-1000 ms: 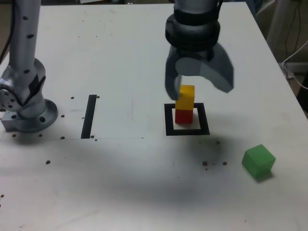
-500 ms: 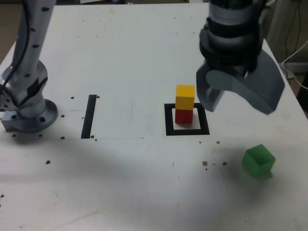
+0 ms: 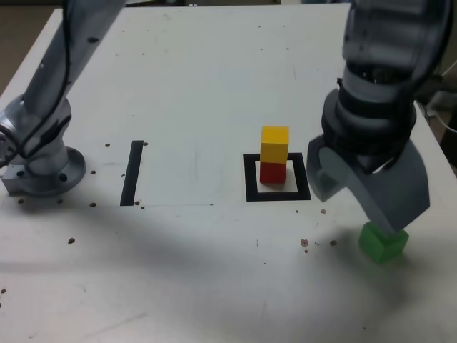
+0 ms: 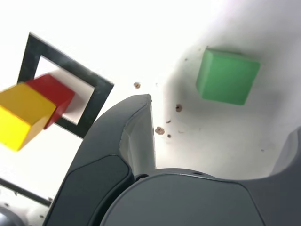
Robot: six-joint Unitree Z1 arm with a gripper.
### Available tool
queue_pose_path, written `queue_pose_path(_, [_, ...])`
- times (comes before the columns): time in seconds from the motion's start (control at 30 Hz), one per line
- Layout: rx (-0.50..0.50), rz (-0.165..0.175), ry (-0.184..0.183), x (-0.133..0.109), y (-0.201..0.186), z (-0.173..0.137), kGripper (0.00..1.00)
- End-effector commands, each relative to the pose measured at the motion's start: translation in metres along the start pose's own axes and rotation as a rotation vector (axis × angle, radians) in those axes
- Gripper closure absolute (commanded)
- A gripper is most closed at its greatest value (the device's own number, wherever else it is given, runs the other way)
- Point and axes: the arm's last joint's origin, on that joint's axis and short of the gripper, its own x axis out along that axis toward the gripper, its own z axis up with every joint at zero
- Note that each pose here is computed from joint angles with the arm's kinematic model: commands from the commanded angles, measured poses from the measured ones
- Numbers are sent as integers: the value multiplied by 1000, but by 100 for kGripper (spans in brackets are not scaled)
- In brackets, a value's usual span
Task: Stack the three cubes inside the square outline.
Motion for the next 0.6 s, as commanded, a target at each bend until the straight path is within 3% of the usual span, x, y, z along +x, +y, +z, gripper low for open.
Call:
queue_pose_path(0.0, [24,1,11,7,1,9,4])
queue_pose_path(0.57, [23,-8,55,59,19,39,12])
